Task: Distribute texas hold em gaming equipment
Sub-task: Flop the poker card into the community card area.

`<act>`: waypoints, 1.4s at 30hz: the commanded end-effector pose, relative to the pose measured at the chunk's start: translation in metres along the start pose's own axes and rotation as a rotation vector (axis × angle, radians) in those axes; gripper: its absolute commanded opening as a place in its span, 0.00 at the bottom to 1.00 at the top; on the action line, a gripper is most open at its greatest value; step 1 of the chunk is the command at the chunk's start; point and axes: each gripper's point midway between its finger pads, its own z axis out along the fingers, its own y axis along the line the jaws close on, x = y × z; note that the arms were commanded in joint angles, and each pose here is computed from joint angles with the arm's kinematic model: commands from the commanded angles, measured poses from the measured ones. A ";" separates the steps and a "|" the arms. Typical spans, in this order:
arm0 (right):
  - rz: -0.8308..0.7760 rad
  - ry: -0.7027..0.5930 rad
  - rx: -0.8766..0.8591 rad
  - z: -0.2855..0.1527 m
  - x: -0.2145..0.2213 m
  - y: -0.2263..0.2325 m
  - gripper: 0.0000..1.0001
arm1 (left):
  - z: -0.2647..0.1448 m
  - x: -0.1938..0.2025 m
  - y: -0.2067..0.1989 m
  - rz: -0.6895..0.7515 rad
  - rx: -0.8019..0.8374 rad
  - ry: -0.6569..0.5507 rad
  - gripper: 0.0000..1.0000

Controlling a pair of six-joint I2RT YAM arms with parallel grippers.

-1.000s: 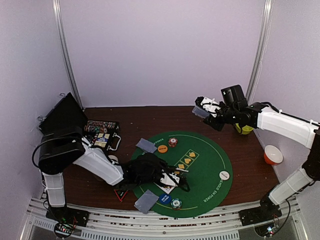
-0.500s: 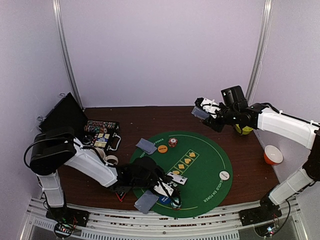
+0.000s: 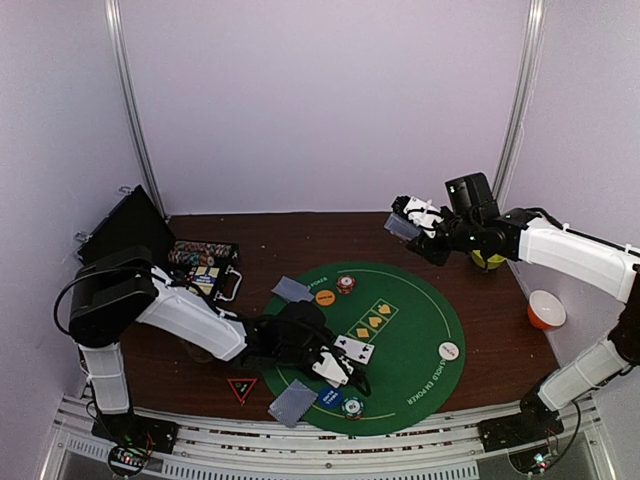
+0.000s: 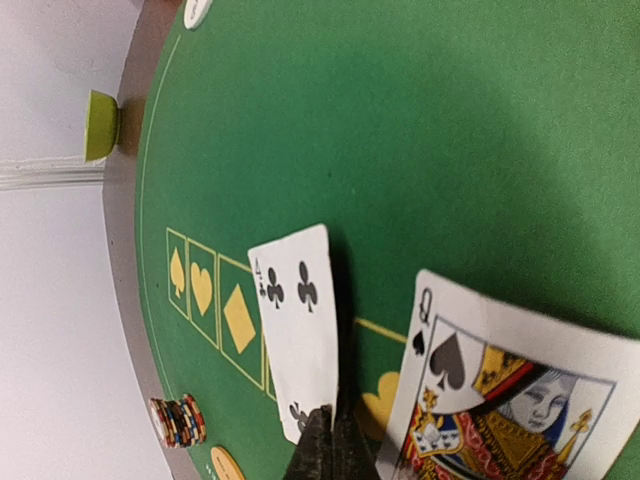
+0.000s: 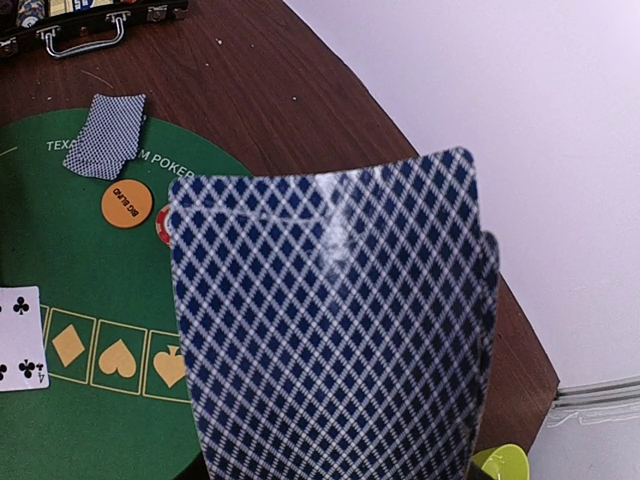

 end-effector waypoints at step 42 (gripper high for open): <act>0.003 -0.033 0.006 -0.012 -0.004 -0.002 0.46 | -0.017 0.004 0.015 0.169 -0.026 -0.015 0.19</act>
